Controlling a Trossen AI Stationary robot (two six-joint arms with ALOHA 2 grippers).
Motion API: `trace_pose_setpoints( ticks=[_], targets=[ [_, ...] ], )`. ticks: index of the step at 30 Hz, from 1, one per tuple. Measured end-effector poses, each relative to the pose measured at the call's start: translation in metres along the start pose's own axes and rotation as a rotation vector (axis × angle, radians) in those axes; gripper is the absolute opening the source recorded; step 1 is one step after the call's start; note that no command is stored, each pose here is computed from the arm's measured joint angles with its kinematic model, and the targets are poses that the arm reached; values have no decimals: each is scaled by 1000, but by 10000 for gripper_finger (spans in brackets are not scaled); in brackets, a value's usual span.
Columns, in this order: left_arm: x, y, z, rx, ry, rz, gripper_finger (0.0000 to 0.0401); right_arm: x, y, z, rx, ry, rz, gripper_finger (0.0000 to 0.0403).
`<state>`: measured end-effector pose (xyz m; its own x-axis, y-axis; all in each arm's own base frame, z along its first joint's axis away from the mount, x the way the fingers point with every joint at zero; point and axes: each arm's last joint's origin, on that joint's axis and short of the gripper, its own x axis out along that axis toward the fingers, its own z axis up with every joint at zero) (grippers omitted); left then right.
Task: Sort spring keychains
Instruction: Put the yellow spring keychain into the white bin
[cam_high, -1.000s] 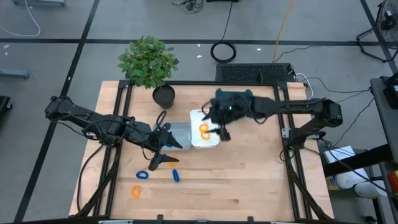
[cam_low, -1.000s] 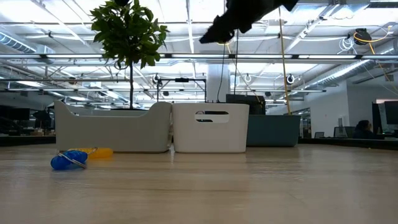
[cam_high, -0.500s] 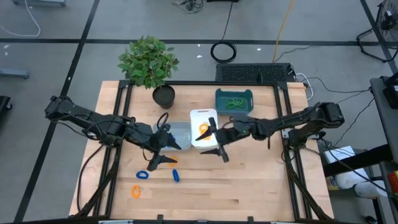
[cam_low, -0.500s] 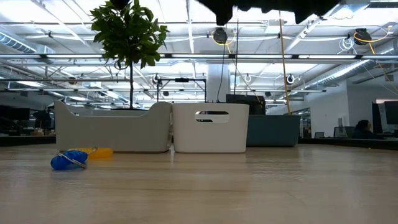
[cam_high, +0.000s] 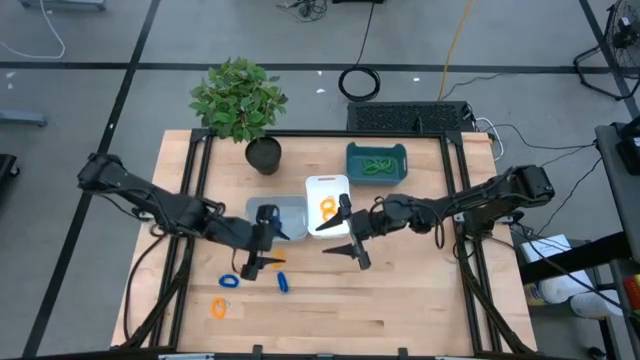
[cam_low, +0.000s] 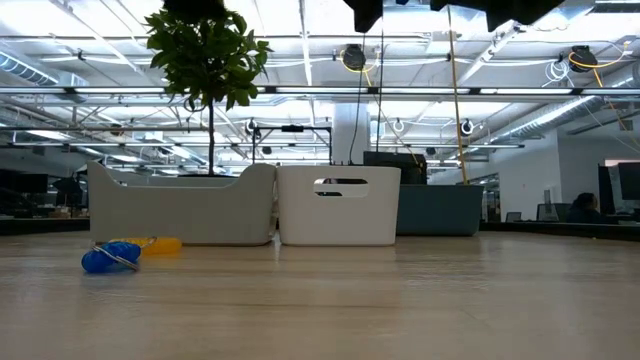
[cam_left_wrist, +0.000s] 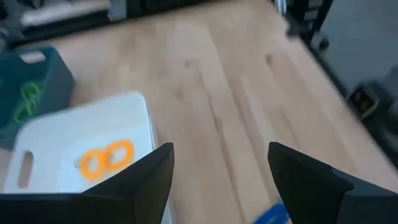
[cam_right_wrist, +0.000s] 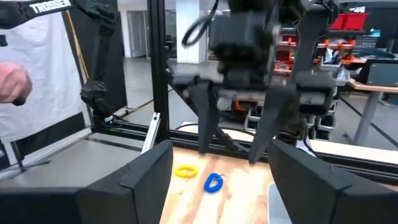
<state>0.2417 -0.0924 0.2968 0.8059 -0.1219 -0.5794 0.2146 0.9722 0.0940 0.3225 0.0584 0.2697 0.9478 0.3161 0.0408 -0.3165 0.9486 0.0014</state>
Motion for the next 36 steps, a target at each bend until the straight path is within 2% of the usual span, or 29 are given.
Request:
trace_pose_setpoints(
  ticks=[6, 11, 18, 24, 28, 36],
  targets=[
    [22, -10, -16, 43, 165, -11, 266, 0, 0, -2, 3, 22, 2, 251],
    [33, -15, -23, 52, 283, -8, 266, -5, 1, 6, 1, 7, 1, 251],
    [46, -20, -23, 73, 520, 47, 266, -21, 4, 27, -2, -9, 2, 251],
    [65, -25, -27, 96, 714, 38, 266, -37, 6, 46, -9, -34, 2, 251],
    [81, -30, -38, 142, 791, -38, 266, -42, 7, 51, -11, -44, 2, 251],
    [105, -36, -54, 174, 881, -55, 266, -42, 7, 51, -10, -39, 2, 251]
  ],
)
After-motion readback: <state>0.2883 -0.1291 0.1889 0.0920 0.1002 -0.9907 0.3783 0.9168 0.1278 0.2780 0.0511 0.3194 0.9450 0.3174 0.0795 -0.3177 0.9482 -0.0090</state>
